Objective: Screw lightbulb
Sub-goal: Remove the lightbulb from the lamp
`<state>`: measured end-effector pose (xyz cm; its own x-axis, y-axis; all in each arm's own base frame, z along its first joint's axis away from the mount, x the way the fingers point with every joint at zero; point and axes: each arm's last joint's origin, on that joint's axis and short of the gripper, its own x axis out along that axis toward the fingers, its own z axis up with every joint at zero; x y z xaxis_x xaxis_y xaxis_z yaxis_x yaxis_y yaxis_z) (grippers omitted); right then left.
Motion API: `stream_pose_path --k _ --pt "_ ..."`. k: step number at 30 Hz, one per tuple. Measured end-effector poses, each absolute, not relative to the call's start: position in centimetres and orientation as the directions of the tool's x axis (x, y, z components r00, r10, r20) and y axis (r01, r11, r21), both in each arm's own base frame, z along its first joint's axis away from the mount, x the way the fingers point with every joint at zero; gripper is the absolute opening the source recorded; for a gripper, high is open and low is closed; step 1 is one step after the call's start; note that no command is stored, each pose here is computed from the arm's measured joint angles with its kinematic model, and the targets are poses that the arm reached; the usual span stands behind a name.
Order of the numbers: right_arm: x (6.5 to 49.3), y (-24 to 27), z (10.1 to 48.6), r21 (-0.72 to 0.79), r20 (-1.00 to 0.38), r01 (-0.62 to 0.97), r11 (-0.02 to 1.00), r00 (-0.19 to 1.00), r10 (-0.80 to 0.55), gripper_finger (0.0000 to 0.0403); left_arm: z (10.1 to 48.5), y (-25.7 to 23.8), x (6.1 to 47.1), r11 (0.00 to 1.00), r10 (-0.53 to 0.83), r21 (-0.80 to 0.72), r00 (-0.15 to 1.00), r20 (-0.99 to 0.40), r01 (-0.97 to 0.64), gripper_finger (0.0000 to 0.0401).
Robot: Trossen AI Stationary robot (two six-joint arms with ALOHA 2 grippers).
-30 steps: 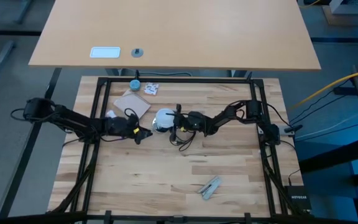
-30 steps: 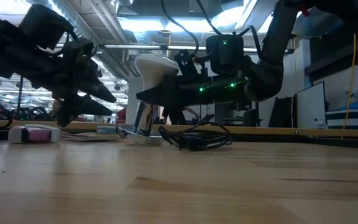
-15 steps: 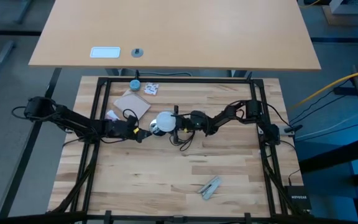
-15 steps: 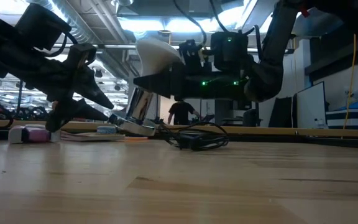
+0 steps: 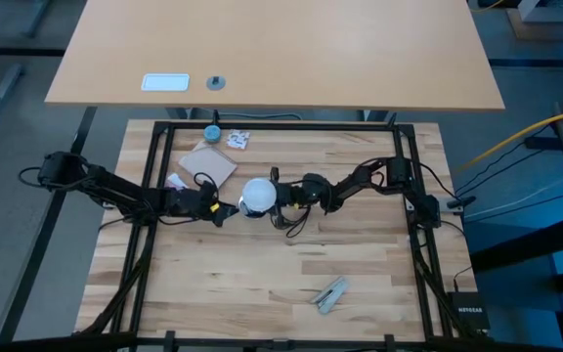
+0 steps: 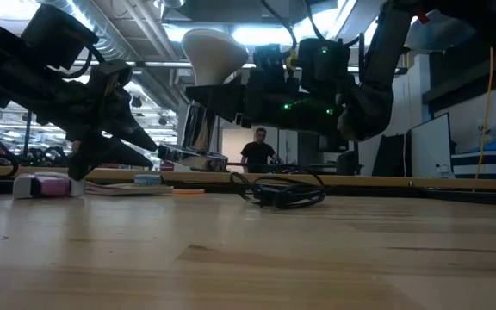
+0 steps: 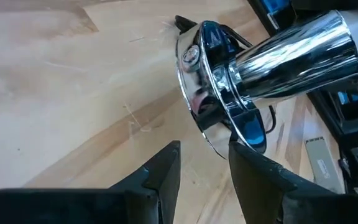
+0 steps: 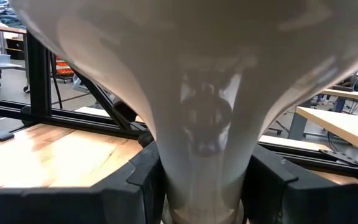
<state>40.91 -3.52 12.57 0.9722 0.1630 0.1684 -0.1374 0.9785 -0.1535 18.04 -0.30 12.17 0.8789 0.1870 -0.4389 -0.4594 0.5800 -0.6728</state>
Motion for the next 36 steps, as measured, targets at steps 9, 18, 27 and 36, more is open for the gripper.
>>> stream_pose_path --k 9,18,27,36 --pt "40.9 -3.5 12.6 -0.153 0.168 -0.138 0.979 0.972 0.163 0.0166 12.2 -0.2 18.0 0.669 0.223 -0.583 0.873 -0.434 -0.461 0.0127" --pt "40.9 -3.5 12.6 -0.154 0.168 -0.138 0.978 0.972 0.164 0.0166 12.2 -0.2 18.0 0.746 0.217 -0.503 0.873 -0.436 -0.436 0.0127" --pt "40.9 -3.5 12.6 -0.154 0.169 -0.138 0.978 0.972 0.164 0.0166 11.1 -0.3 18.1 0.648 0.199 -0.581 0.846 -0.495 -0.492 0.0193" --pt "40.9 -3.6 13.0 -0.177 0.190 -0.097 0.979 0.973 0.131 0.0165 11.6 -0.8 18.4 0.593 0.153 -0.678 0.887 -0.435 -0.435 0.0229"
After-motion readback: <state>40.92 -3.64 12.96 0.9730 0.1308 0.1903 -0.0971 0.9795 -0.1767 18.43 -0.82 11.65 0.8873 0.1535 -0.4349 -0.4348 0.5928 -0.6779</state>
